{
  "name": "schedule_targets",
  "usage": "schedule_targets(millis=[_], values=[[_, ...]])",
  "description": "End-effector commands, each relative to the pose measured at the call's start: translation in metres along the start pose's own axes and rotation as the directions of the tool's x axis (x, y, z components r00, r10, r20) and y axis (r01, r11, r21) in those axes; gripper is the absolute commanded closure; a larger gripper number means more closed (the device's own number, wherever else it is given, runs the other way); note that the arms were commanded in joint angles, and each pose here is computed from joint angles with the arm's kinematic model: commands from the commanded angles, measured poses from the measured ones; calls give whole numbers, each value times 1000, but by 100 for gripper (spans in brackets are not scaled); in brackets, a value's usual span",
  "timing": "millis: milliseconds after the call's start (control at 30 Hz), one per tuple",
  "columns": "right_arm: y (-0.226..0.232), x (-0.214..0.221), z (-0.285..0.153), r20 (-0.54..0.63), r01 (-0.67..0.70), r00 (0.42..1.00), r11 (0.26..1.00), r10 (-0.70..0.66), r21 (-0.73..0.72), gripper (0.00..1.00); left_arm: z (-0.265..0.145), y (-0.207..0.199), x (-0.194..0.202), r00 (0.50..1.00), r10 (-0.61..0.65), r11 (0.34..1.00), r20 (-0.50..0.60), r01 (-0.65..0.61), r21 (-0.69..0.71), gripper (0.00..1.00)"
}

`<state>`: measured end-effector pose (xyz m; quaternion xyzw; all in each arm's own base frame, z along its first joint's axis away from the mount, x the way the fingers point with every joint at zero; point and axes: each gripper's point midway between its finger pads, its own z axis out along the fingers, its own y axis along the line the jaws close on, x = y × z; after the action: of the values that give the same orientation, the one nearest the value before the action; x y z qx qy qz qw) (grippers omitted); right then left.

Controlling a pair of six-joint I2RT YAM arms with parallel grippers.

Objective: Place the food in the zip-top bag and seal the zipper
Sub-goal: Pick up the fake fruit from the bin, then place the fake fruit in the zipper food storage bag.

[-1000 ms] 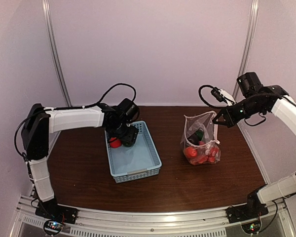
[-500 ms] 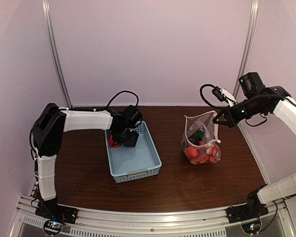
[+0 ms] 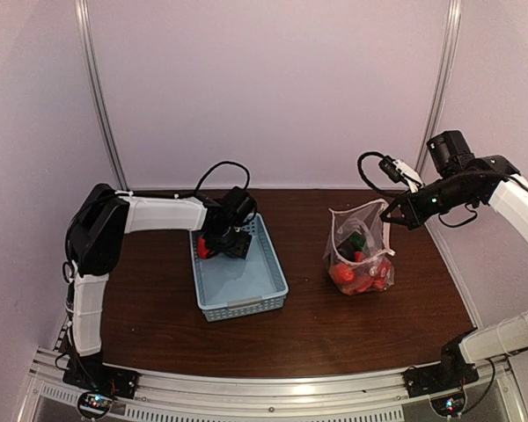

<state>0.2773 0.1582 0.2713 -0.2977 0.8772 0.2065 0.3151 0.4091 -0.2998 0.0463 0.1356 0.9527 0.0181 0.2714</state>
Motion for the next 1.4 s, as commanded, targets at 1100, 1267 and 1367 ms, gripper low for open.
schedule_targets(millis=[1100,1267,1367], values=[[-6,-12,-5,27,1,1000,999,-2,41,100,-265,-141,-54,900,-18,711,435,-294,639,61],[-7,-17,-9,36,0,999,999,-2,55,100,-323,-196,-42,885,-21,470,464,-401,786,62],[-7,-18,-10,39,1,999,998,-4,56,100,-339,-217,-38,894,-23,367,447,-408,836,62]])
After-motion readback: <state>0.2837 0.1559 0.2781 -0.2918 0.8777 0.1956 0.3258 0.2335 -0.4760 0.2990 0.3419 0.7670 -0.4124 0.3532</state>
